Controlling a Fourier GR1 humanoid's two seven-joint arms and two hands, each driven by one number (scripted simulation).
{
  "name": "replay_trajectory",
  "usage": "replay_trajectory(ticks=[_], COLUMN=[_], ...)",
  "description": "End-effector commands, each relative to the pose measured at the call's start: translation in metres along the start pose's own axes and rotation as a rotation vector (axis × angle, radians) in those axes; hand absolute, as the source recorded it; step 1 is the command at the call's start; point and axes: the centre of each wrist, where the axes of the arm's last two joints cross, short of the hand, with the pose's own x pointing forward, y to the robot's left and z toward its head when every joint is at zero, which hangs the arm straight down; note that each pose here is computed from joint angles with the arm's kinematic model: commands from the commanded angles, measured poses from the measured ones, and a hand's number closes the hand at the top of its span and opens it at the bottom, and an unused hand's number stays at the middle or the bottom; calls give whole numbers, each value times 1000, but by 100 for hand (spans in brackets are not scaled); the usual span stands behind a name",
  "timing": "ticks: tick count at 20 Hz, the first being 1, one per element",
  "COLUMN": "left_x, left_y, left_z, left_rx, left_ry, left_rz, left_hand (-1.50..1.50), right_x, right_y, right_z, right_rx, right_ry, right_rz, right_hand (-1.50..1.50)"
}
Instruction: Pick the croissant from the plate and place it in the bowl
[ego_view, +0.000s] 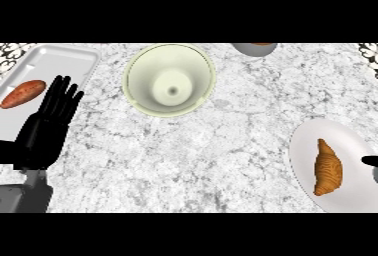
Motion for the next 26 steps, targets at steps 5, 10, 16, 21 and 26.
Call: replay_trajectory(ticks=[5,10,16,21,26], left_x=[2,-11,8,11,-1], left_y=[-9,1,-1,4,10], left_z=[-5,0,-7,1,13], left_rx=[-37,0,4,12,24], left_ry=[5,2,12,-5,9], left_rz=[6,-1,1,0,11], left_hand=[0,0,0,0,0], right_x=[39,111,111,111,85], right_y=[-10,-31,4,16,38], right_z=[1,8,15,18,25], right_rx=[550,631,639,655,634], right_ry=[232,239,285,304,314], right_rz=[369,381,358,334,347], right_hand=[-150,-150,-150,-150,-150])
